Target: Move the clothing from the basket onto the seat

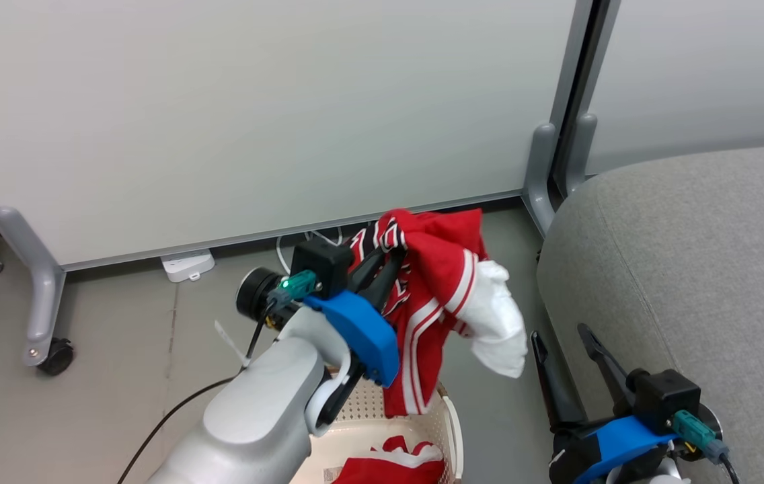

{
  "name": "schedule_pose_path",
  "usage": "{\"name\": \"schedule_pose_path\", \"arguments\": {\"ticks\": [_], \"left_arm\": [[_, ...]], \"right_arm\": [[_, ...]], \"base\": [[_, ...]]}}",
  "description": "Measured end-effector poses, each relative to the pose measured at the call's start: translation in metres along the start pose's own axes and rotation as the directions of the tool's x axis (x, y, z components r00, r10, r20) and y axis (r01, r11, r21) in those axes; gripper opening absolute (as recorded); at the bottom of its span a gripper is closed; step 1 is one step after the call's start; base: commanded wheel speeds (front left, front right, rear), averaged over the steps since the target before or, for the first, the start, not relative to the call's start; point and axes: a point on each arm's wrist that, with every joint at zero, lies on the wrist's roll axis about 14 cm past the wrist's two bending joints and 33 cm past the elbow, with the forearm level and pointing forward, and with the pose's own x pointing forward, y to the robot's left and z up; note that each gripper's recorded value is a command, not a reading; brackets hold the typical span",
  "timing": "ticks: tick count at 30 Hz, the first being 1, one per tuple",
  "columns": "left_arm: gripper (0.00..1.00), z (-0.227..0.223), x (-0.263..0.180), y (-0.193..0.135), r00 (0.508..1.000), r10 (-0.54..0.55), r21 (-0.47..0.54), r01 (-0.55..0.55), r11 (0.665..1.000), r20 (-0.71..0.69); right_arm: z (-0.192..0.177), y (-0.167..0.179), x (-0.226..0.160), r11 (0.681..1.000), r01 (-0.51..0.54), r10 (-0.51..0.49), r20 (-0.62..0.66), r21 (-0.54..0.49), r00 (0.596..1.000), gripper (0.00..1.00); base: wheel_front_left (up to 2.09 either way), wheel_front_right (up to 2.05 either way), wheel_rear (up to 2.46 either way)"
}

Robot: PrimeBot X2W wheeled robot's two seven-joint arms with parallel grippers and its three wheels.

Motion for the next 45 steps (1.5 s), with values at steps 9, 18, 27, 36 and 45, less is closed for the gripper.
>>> {"name": "schedule_pose_path", "arguments": {"ticks": [9,18,27,36,45], "left_arm": [[0.0,0.025,0.002,-0.01,1.0,0.002,0.002,-0.002,1.0,0.031],[0.0,0.015,0.002,-0.011,1.0,0.002,0.019,-0.002,1.0,0.003],[0.0,0.01,0.002,-0.012,1.0,0.0,0.01,0.0,1.0,-0.006],[0.0,0.008,0.006,-0.015,1.0,-0.017,0.008,0.017,1.0,-0.014],[0.0,0.011,0.005,-0.015,1.0,-0.017,0.002,0.017,1.0,-0.01]], "right_arm": [[0.005,0.011,0.0,0.999,-0.031,0.031,0.01,-0.005,0.999,1.0],[0.005,0.012,-0.001,0.999,-0.036,0.036,0.006,-0.008,0.999,1.0],[0.002,0.013,-0.001,0.999,-0.037,0.037,-0.008,-0.012,0.999,1.0],[0.018,0.033,0.027,0.99,-0.113,0.112,-0.024,-0.088,0.993,1.0],[0.015,0.059,0.055,0.97,-0.209,0.2,-0.081,-0.127,0.977,1.0]], "base": [[0.0,0.0,0.0],[0.0,0.0,0.0],[0.0,0.0,0.0],[0.0,0.0,0.0],[0.0,0.0,0.0]]}}
